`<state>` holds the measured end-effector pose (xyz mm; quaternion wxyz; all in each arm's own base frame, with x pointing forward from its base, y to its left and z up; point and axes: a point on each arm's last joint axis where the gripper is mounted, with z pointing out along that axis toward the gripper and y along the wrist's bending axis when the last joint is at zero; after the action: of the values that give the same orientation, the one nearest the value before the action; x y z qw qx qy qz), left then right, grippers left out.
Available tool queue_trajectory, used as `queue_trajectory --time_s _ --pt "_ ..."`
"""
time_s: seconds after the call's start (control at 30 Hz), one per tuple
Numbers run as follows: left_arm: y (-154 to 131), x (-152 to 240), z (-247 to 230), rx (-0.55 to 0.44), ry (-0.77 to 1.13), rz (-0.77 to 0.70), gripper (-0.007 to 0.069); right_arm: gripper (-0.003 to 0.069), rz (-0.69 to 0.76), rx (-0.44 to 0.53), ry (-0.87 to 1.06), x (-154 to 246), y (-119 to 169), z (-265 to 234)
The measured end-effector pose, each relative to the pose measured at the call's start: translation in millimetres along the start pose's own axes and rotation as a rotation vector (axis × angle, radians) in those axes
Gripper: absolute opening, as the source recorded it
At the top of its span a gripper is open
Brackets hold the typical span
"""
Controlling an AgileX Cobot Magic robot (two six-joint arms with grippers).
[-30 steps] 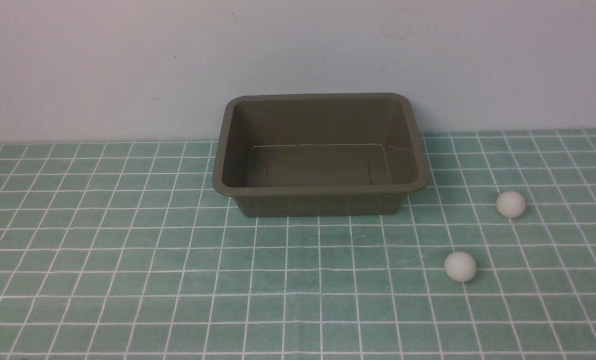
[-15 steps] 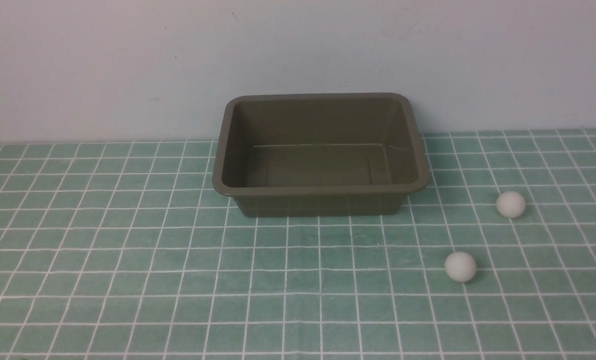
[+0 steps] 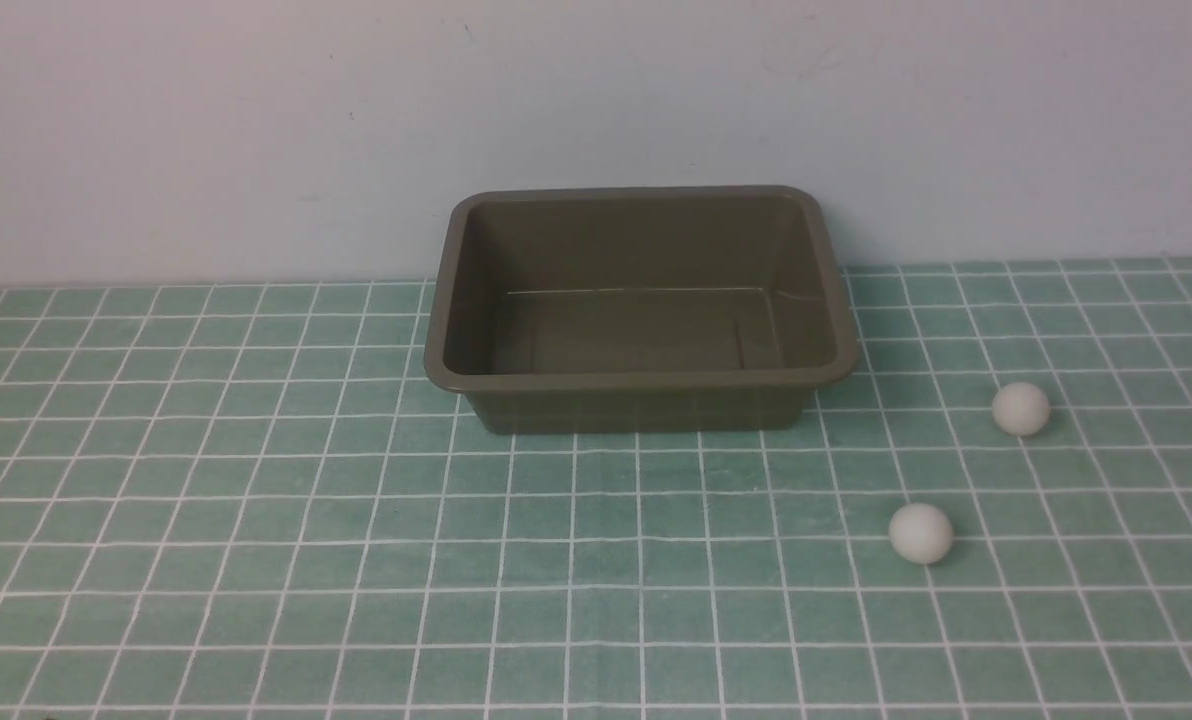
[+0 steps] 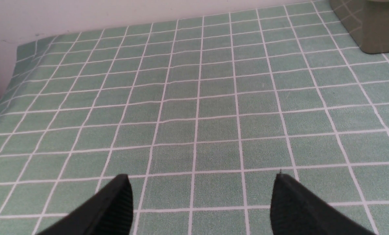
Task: Put the table tennis balls in the box on the green coffee tablecloth.
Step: 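Reach for and grasp a ping pong ball on the table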
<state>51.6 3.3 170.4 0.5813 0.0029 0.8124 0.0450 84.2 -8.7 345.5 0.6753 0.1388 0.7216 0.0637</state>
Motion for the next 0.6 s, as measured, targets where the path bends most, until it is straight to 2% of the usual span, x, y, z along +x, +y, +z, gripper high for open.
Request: queue_trajectory --time_s 0.1,0.13,0.2,0.33,0.37,0.5,0.6 --pt "0.0 0.0 0.0 0.0 0.0 0.0 0.051 -0.0017 0.007 0.032 0.225 14.9 1.5 24.4" --pt "0.0 0.0 0.0 0.0 0.0 0.0 0.051 -0.0017 -0.013 0.023 0.333 25.1 3.9 36.7" --pt "0.0 0.0 0.0 0.0 0.0 0.0 0.051 -0.0017 -0.05 -0.007 0.431 35.6 7.7 48.0" --pt "0.0 0.0 0.0 0.0 0.0 0.0 0.051 -0.0017 -0.112 -0.057 0.514 46.7 14.2 61.4" --pt "0.0 0.0 0.0 0.0 0.0 0.0 0.051 -0.0017 -0.141 -0.114 0.543 51.1 18.2 67.0" --pt "0.0 0.0 0.0 0.0 0.0 0.0 0.051 -0.0017 -0.16 -0.191 0.559 55.3 25.2 73.8" --pt "0.0 0.0 0.0 0.0 0.0 0.0 0.051 -0.0017 -0.146 -0.214 0.557 55.4 27.8 73.9"
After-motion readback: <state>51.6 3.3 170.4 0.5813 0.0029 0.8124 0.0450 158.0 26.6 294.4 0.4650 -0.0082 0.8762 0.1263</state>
